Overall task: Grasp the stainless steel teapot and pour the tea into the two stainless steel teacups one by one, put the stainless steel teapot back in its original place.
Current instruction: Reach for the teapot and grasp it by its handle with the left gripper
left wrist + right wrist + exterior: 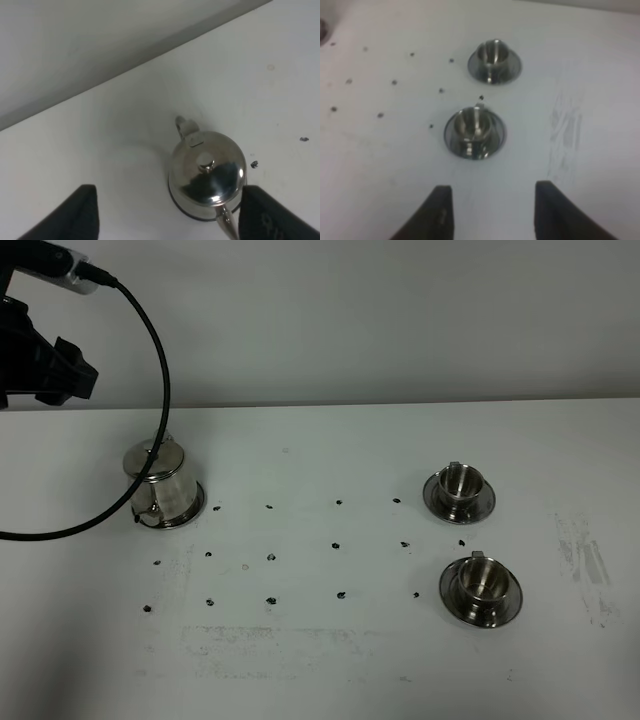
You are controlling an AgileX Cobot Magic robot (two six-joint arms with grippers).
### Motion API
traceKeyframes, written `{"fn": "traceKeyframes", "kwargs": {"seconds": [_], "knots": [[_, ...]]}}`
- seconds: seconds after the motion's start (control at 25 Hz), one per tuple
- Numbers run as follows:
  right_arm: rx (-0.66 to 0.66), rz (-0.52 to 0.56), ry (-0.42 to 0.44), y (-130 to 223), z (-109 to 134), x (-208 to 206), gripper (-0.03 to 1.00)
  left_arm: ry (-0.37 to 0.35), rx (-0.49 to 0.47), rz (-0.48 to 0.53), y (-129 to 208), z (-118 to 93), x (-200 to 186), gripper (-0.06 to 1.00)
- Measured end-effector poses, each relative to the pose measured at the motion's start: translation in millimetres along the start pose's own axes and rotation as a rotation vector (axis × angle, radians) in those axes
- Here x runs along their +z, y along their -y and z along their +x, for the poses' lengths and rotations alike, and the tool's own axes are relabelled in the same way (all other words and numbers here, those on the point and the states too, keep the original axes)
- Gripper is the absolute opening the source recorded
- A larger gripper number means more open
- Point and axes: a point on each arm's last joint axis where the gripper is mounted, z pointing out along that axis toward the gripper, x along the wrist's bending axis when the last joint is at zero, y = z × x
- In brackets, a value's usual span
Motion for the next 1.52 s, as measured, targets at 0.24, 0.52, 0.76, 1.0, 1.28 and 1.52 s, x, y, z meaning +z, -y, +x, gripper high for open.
{"fn": "traceKeyframes", "kwargs": {"seconds": [0.24, 0.52, 0.76, 1.0, 1.28, 1.52], "knots": [[-0.013, -0.039, -0.003, 25.1, 5.0, -33.3, 0.37, 0.006, -0.007, 0.015, 1.8, 0.0, 3.5, 0.6], [-0.014, 0.0, -0.005, 57.1, 6.8, -26.6, 0.36, 0.01, -0.008, 0.023, 2.3, 0.3, 5.9, 0.6], [-0.012, 0.037, -0.007, 80.4, 7.3, -12.5, 0.32, 0.047, -0.02, 0.045, -13.9, 1.8, 0.2, 0.6], [-0.01, -0.027, 0.001, 87.6, 8.2, -20.7, 0.3, 0.068, -0.002, 0.04, -32.3, -1.2, 8.9, 0.6], [0.018, -0.041, 0.012, 89.2, 7.5, -22.8, 0.3, 0.029, 0.065, 0.09, -32.3, -1.1, 11.5, 0.6], [0.022, -0.041, 0.014, 89.2, 7.5, -22.8, 0.3, 0.016, 0.063, 0.125, -29.2, 0.2, 11.3, 0.6]]}}
